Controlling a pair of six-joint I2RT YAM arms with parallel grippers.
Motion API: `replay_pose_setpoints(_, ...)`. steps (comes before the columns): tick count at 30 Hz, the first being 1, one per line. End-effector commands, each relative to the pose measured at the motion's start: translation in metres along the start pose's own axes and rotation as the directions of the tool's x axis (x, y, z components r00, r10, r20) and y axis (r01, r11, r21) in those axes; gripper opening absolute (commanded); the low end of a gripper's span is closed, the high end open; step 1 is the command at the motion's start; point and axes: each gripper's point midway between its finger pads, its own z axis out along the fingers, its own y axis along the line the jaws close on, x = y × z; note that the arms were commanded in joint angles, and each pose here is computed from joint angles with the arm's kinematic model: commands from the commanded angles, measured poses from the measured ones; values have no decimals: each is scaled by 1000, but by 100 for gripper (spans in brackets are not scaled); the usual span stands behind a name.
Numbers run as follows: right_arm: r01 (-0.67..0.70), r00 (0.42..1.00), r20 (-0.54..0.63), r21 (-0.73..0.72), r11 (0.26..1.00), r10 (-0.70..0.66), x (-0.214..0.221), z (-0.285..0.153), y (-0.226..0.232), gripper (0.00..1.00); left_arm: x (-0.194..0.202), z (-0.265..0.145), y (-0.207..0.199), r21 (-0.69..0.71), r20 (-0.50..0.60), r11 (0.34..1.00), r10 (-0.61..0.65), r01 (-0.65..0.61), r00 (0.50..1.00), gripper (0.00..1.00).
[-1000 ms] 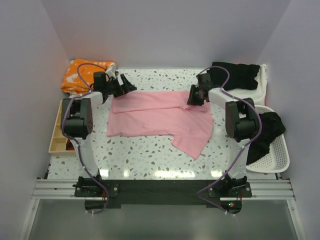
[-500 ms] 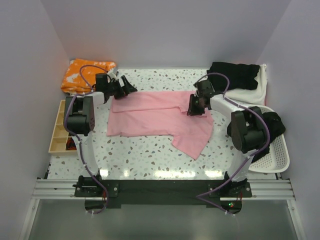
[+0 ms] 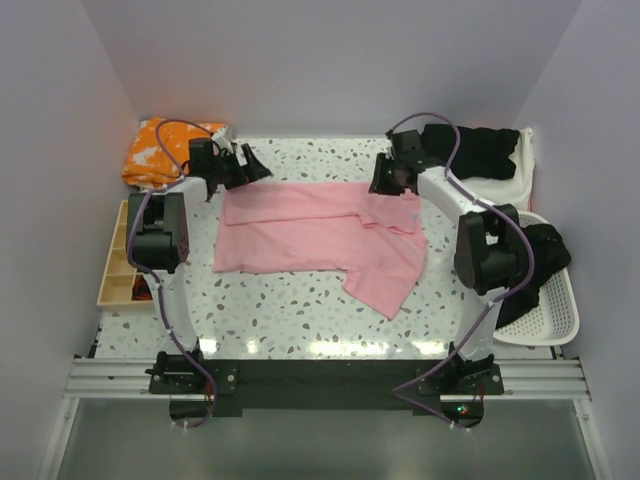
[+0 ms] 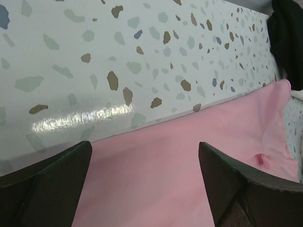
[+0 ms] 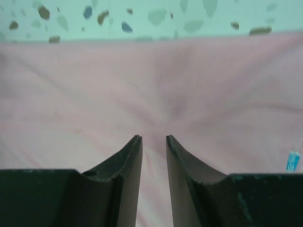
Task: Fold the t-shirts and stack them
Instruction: Fold the flattened tshirt in 1/3 of the way
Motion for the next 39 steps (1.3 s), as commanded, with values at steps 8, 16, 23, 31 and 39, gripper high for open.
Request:
replay_pose_setpoints(8, -59, 998, -8, 33, 998, 60, -35, 77, -11, 32, -44, 10, 14, -30, 63, 997, 70, -68, 996, 100)
replay_pose_setpoints(16, -37, 999, -37, 91, 995, 40, -36, 98, -21, 33, -41, 10, 10, -7, 46, 998, 67, -66, 997, 100)
replay_pose_setpoints(23, -16, 1000, 0, 37, 999, 16, -49, 109, -12, 33, -64, -26, -35, 30, 90, 990, 135, -139, 987, 100)
replay_pose_setpoints(31, 24, 995, 94, -5, 1000, -23, -82, 80, 2, 34, -33, -59, -59, -22, 24, 982, 187, -186, 982, 100)
replay_pose_setpoints(39, 39, 986, 164, -40, 998, -32, -99, 25, 17, 36, 34, -45, -16, -198, -158, 965, 143, -173, 977, 100)
